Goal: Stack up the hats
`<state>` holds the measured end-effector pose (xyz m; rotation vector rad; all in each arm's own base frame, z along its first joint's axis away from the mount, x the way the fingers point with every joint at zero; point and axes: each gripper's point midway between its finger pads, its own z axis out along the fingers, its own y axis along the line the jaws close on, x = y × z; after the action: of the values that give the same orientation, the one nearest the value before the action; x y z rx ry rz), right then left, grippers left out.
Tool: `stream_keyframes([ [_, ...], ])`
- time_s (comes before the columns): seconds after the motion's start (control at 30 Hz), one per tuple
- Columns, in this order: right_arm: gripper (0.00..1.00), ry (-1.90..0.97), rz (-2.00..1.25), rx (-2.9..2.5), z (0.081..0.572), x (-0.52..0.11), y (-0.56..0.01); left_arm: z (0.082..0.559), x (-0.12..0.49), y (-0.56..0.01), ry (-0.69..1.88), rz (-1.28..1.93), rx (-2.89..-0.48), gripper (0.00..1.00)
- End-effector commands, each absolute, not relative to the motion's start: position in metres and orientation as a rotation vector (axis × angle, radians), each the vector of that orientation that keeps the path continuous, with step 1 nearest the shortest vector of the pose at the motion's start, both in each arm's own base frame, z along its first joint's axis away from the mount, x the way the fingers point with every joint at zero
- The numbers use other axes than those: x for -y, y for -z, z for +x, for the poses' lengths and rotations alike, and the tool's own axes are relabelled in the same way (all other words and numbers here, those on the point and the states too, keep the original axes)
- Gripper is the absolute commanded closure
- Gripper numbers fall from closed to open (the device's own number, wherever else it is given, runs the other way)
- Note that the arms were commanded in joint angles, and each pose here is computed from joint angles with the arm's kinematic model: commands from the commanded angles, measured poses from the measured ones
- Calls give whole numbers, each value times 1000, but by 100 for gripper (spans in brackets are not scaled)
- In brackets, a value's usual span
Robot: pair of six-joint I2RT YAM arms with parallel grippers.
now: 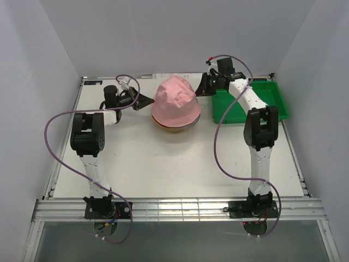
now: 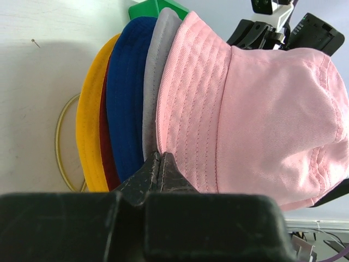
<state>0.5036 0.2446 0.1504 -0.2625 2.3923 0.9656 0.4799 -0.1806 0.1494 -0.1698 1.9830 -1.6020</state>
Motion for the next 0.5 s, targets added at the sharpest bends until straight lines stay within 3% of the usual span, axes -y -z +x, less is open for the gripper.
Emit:
stream_keyframes([
  [0.0, 92, -870, -209, -2447, 508, -222, -127, 479, 164, -109, 1528, -264, -2072, 100],
  [0.47, 92, -856, -184, -2459, 506, -212, -120, 480, 145, -82, 1456, -326, -2121, 100],
])
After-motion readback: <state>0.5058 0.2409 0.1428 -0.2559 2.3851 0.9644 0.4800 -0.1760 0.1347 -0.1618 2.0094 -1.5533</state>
